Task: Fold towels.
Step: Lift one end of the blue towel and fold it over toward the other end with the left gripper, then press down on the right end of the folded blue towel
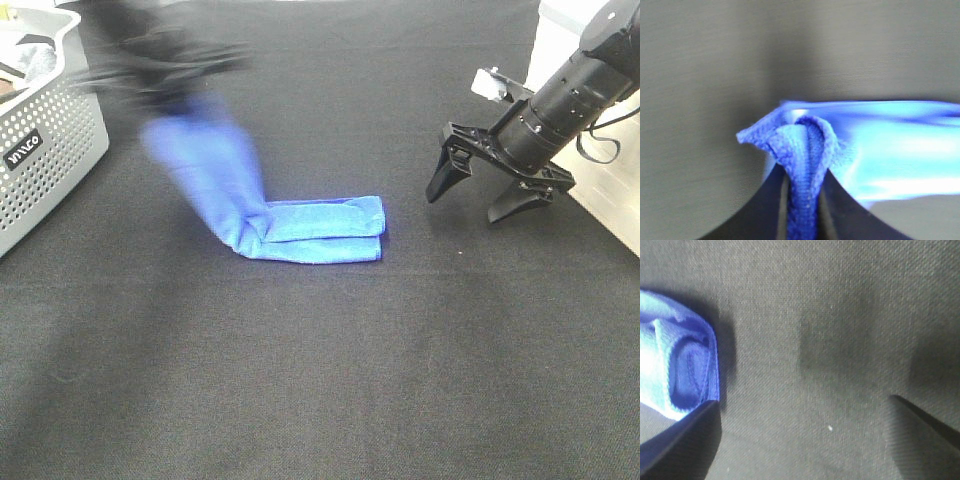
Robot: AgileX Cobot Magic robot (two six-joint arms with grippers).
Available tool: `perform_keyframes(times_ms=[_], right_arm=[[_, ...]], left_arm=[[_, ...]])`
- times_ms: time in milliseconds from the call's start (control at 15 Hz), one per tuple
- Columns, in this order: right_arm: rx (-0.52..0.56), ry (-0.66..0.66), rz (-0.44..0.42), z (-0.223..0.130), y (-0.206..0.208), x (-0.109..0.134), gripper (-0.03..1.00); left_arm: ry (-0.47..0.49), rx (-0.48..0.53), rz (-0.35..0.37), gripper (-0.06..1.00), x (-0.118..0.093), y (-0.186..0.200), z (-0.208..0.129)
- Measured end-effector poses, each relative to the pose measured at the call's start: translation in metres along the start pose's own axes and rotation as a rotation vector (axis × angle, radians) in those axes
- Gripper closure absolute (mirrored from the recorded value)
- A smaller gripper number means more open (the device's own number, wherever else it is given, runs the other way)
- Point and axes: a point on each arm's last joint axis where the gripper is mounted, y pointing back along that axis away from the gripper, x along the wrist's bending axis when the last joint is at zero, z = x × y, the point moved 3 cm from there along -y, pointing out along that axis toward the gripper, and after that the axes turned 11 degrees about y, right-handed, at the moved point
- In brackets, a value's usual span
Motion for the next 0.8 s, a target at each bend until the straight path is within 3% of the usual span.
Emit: perform_keyframes(times_ms=[133, 267, 333, 467, 533, 733, 800], right_arm=[[0.017, 0.001, 0.007, -0.002, 0.0, 0.001, 0.14], [0.052, 0.001, 0.024, -0.006, 0.0, 0.003, 0.14], [0.052, 0.001, 0.024, -0.006, 0.0, 0.003, 0.14], [0.069, 0.001, 0.032, -0.008, 0.0, 0.004, 0.14], [0.075, 0.001, 0.035, -0.009, 0.0, 0.004, 0.14], [0.1, 0.001, 0.047, -0.012, 0.001, 0.006, 0.14], [0.106, 0.001, 0.05, -0.013, 0.001, 0.006, 0.14]], left_arm=[[-0.031, 0.039, -0.06, 0.86, -0.043, -0.022, -0.016], [-0.008, 0.101, -0.082, 0.86, -0.075, -0.068, -0.037], [-0.008, 0.101, -0.082, 0.86, -0.075, -0.068, -0.037], [0.03, 0.135, -0.135, 0.78, -0.094, -0.089, -0.046], [0.044, 0.144, -0.161, 0.67, -0.101, -0.094, -0.048], [0.1, 0.184, -0.263, 0.2, -0.115, -0.095, -0.053], [0.092, 0.186, -0.282, 0.16, -0.117, -0.094, -0.053]])
